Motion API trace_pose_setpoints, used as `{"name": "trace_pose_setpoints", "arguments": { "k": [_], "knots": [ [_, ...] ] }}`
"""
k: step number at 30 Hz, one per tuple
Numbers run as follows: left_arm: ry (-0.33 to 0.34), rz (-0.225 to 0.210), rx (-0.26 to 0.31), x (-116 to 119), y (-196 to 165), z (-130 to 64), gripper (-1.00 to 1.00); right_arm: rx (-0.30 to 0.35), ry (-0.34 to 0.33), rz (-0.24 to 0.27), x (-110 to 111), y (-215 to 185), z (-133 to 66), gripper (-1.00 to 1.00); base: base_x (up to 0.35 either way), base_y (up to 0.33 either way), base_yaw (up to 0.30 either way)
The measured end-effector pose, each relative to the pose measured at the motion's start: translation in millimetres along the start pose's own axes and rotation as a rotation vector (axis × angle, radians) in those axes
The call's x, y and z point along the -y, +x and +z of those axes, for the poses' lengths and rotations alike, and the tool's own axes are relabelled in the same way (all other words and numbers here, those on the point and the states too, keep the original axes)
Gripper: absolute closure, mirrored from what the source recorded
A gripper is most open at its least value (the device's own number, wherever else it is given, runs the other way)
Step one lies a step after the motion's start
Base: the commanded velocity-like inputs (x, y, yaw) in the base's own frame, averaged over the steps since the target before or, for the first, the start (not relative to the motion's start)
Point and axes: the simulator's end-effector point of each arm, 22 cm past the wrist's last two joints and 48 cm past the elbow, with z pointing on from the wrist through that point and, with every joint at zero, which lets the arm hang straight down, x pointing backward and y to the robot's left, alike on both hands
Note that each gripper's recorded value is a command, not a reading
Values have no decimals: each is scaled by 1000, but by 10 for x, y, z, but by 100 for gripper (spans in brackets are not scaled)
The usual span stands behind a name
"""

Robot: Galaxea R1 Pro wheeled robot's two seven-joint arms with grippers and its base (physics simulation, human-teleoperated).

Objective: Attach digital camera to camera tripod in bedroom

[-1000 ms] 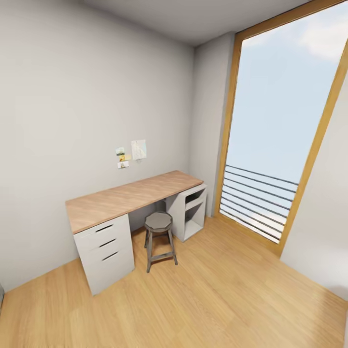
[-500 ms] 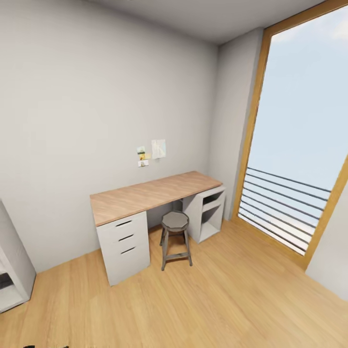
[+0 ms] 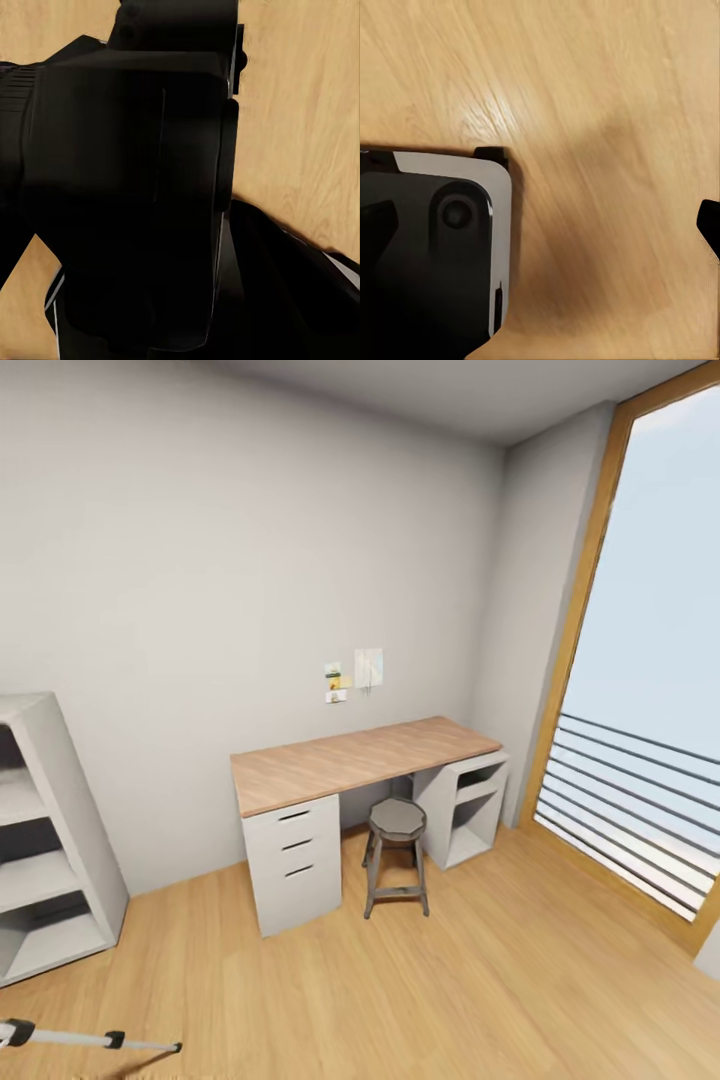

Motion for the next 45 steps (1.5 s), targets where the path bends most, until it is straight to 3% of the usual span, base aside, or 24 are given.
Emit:
{"name": "trace_pose_setpoints", "arguments": {
  "k": [45],
  "knots": [
    [0, 3, 0, 1, 0, 0, 100, -1, 0, 0, 3, 3, -1, -100, 0, 0, 267]
  ]
}}
